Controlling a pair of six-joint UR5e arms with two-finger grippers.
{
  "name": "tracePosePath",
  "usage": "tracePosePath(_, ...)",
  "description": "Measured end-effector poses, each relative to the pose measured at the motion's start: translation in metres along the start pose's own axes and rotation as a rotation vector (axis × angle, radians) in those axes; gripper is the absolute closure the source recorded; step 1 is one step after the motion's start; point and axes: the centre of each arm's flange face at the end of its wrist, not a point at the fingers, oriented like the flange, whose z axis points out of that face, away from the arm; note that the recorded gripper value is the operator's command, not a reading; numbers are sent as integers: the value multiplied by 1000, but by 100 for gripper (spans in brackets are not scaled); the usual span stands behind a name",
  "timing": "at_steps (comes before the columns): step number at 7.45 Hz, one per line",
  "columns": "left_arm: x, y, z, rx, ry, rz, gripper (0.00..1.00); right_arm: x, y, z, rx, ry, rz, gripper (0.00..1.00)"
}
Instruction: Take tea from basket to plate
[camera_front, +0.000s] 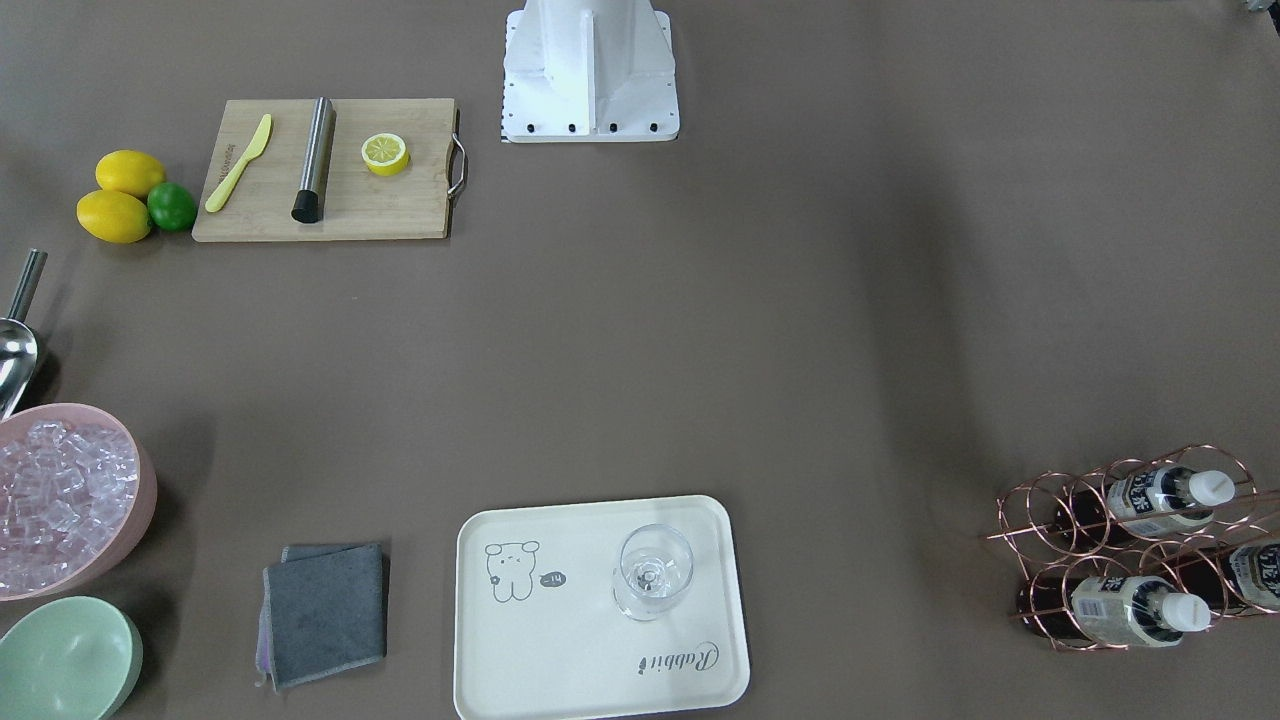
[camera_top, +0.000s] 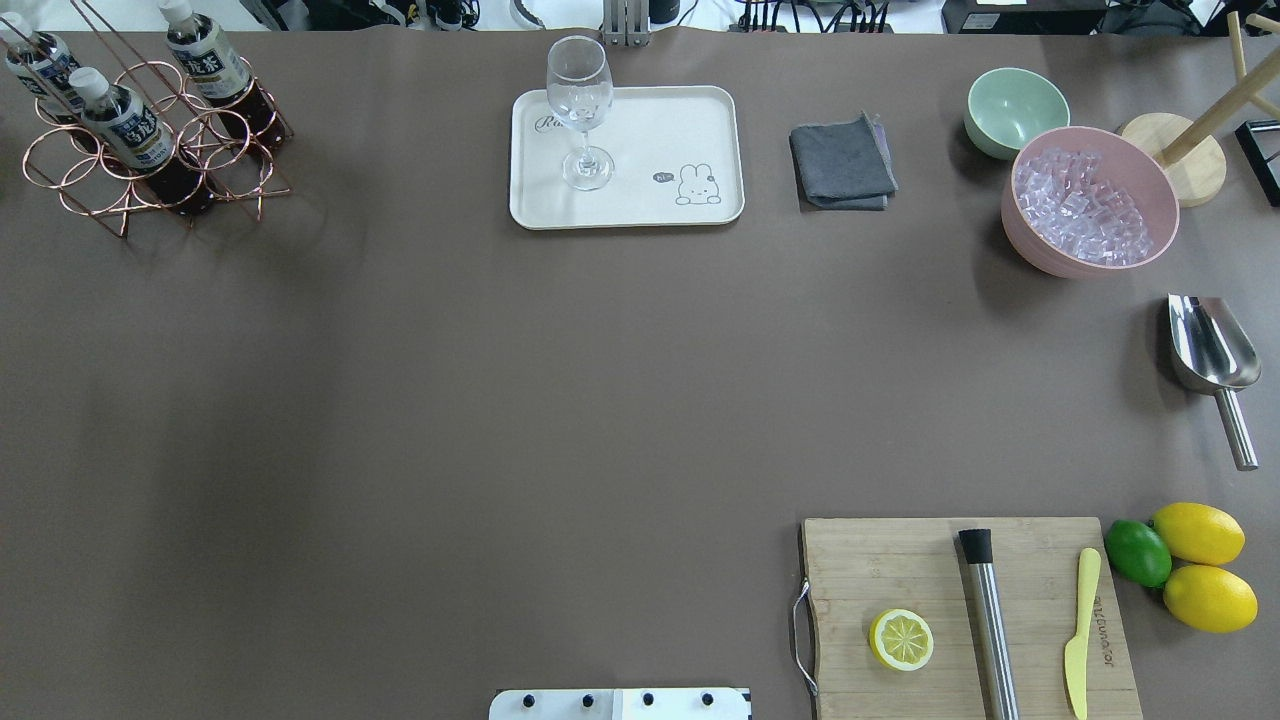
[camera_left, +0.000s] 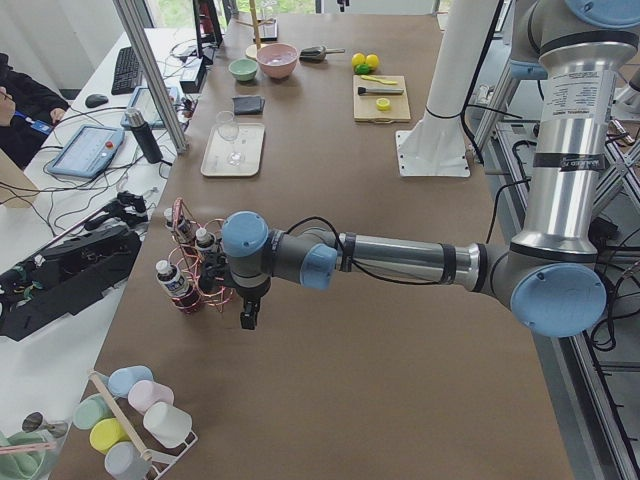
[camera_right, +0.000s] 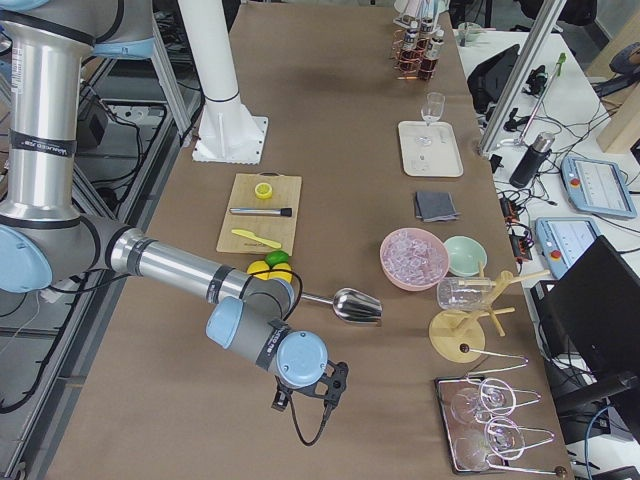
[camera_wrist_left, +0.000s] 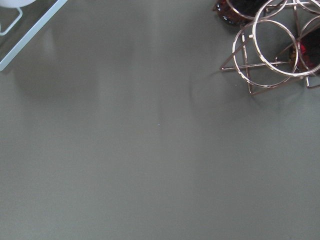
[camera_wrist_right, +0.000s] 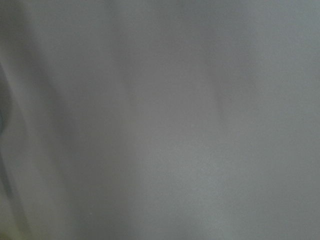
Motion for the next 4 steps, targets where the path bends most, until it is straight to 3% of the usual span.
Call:
tracePosePath(2,32,-37,-25,59,-5,115,2,-2,-1,-2,4,0,-4,0)
tracePosePath(4,55,-53,-47,106,-30,305,2,-4,-2,-4,9,0,-8,0)
